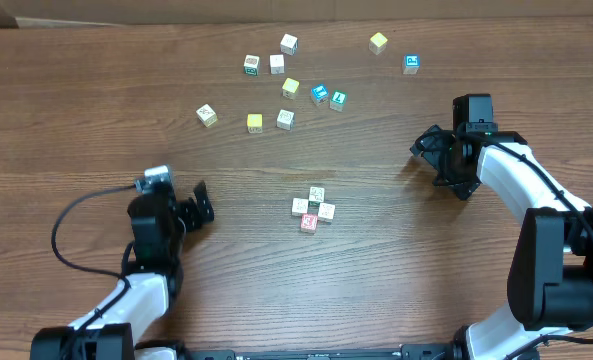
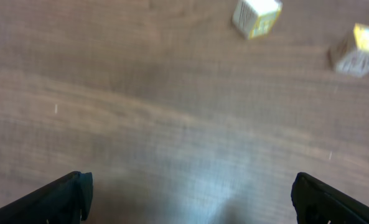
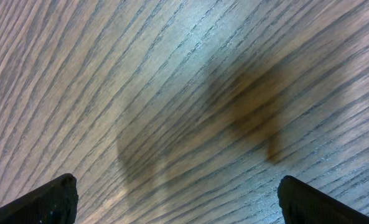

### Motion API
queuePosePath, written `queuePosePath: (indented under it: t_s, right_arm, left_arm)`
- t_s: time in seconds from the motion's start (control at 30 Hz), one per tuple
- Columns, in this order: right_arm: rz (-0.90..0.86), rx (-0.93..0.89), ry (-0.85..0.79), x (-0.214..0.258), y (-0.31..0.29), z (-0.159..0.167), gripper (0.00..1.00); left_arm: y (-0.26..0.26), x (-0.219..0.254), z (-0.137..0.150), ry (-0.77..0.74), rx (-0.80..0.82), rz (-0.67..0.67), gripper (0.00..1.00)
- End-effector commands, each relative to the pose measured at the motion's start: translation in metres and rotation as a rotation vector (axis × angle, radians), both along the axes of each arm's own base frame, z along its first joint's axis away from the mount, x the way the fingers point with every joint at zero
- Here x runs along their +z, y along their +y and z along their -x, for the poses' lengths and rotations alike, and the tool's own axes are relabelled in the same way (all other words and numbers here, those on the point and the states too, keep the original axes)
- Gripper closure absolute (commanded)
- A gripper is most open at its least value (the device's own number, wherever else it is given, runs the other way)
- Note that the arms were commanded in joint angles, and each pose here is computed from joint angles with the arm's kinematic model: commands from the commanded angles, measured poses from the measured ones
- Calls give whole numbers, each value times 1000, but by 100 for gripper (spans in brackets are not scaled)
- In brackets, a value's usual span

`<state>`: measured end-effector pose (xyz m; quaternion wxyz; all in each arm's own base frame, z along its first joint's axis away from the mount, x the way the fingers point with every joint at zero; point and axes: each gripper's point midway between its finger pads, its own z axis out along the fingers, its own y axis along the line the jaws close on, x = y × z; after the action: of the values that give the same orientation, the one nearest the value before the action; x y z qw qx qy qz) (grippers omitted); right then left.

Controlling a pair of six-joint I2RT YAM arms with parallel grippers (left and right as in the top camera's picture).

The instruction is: Form a circle

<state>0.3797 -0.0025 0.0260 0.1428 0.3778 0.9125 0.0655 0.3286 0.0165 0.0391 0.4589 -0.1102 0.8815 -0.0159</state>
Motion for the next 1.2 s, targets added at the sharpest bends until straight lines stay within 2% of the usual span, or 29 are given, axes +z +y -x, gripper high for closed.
queuePosePath:
  t_s: [0.0,0.37,0.9,1.17]
  right_arm:
    - [1,-6,3,-2,-2,1,0]
    - [1,-6,3,-2,-2,1,0]
    - [1,-6,3,-2,-2,1,0]
    - [1,-6,3,-2,-2,1,0]
  left_arm:
    - [3,-8,19,9,17,7,0]
    - [11,-37,68,29,178,131,1]
    - [11,-35,79,60,184,129,0]
    - [10,-29,94,72,183,134,1]
